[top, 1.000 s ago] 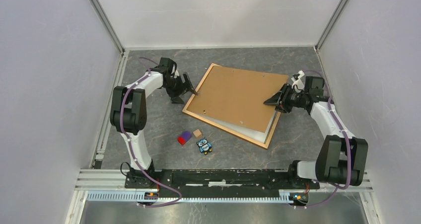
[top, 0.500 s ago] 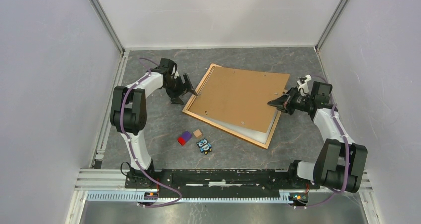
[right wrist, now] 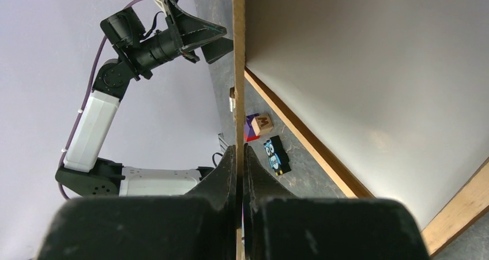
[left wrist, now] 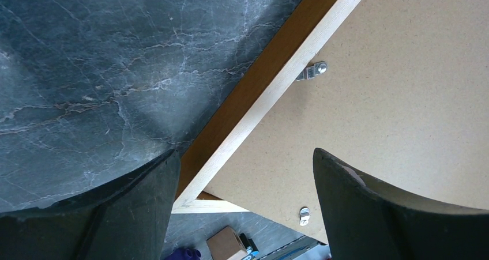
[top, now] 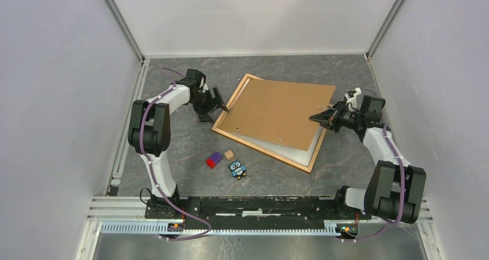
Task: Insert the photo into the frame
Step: Place the photo frame item at the center of the board.
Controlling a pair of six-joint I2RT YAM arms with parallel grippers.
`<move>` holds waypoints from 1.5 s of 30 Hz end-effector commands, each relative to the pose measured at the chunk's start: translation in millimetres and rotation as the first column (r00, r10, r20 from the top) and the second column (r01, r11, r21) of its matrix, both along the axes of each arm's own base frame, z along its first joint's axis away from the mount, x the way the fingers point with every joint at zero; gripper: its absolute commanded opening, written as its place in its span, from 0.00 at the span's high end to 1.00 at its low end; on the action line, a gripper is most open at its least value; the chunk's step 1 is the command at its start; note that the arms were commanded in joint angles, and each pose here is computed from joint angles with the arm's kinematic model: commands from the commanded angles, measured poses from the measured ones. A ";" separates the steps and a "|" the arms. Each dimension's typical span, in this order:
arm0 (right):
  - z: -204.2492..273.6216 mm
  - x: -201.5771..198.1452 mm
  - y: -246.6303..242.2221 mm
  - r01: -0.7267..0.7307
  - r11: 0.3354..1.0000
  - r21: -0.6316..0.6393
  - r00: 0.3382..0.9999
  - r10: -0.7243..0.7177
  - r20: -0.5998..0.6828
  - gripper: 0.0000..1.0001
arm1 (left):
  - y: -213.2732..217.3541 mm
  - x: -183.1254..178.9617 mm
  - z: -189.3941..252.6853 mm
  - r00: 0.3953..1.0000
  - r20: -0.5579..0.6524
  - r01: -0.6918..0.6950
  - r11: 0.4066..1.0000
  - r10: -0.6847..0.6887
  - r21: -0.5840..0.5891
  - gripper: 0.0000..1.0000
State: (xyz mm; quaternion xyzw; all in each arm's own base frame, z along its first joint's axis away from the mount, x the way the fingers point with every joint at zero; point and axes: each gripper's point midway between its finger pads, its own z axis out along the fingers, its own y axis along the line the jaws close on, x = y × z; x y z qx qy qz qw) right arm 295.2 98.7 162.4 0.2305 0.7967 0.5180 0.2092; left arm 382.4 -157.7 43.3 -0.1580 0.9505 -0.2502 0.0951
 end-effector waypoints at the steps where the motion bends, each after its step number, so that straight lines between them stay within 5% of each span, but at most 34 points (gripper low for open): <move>1: 10.1 -0.1 3.5 -0.023 1.000 0.022 0.998 0.021 0.064 1.00 | -7.4 5.5 10.9 1.000 0.018 -0.023 0.999 0.023 -0.048 0.09; 19: -16.9 4.1 5.1 -0.079 0.996 0.036 0.996 0.077 0.039 1.00 | -23.3 -1.8 1.3 1.000 -0.031 -0.004 0.993 0.001 -0.118 0.09; 29: -54.8 -0.6 -2.3 -0.118 0.990 -0.074 0.993 0.116 -0.030 0.81 | -28.9 -4.8 2.3 0.999 -0.030 0.008 0.992 -0.012 -0.123 0.09; 38: -70.8 5.5 -30.9 -0.149 0.924 -0.353 0.989 0.131 -0.076 0.35 | -27.6 -3.7 10.3 1.000 0.000 0.013 0.994 -0.013 -0.111 0.09; 45: -73.2 3.7 -37.4 -0.190 0.869 -0.457 0.981 0.158 -0.108 0.28 | -29.5 -4.0 13.0 1.000 0.007 0.019 0.993 -0.018 -0.115 0.09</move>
